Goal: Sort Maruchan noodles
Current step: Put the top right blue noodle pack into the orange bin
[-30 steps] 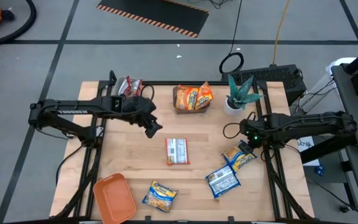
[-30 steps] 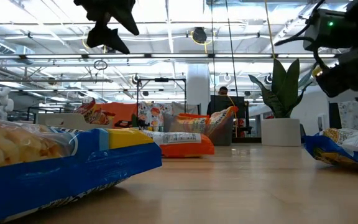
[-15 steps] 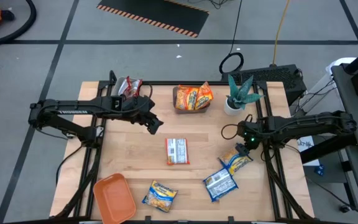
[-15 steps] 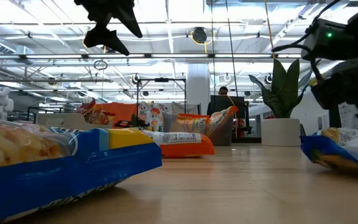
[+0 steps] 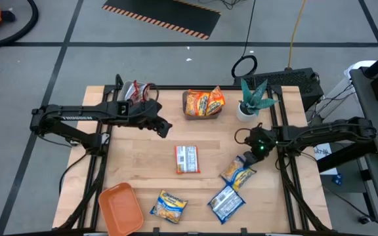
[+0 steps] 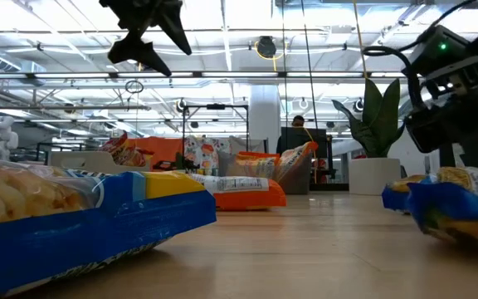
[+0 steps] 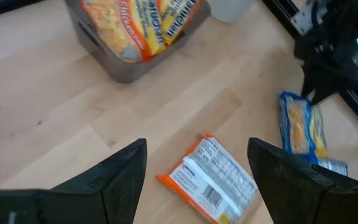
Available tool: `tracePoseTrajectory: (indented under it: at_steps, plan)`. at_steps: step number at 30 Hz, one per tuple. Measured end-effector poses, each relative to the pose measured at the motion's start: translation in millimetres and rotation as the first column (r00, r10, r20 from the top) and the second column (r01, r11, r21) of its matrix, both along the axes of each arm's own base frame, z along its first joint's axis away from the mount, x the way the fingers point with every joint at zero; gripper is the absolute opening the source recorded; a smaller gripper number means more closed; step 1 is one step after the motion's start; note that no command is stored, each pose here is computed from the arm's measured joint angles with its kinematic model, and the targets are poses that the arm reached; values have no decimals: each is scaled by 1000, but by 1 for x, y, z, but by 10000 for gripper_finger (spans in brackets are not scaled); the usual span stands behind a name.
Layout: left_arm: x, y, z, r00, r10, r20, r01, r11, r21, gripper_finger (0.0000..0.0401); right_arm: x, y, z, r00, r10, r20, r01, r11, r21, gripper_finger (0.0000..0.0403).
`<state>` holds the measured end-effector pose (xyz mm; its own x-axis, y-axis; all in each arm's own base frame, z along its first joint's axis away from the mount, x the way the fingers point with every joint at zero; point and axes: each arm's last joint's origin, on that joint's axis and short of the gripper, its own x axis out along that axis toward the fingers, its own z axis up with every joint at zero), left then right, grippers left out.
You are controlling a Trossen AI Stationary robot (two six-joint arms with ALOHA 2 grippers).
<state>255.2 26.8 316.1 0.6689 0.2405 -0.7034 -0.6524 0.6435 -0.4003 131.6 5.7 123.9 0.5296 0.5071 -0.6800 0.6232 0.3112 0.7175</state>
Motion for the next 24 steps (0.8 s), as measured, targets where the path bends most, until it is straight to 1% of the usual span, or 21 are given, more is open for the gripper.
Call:
tracePoseTrajectory:
  at_steps: [4, 11, 12, 16, 18, 21, 24]
  plan:
    - [0, 1, 0, 999, 54, 9, -54, 999, -1, 280, -4, 2, -9, 999, 31, 37, -33, 998, 45, 103]
    - [-1, 3, 1, 986, 163, 28, -163, 986, 15, 280, -10, 2, -21, 998, 31, 58, -34, 999, 42, 15]
    - [-1, 4, 1, 984, 174, 30, -175, 984, 14, 280, -9, 2, -22, 997, 27, 68, -30, 999, 44, 8]
    - [2, 4, -1, 978, 204, 43, -203, 979, -9, 280, -3, 1, -17, 991, -9, 132, 2, 999, 53, 6]
    - [5, 3, -1, 978, 199, 56, -199, 980, -19, 280, 2, 1, -11, 980, -37, 194, 26, 998, 57, 2]
    - [16, 3, -2, 974, 194, 114, -193, 981, -26, 280, 9, -1, -2, 954, -95, 284, 76, 994, 78, 1]
    - [28, 4, -7, 970, 193, 144, -191, 981, -31, 280, 15, -2, 7, 916, -166, 364, 136, 985, 108, 1]
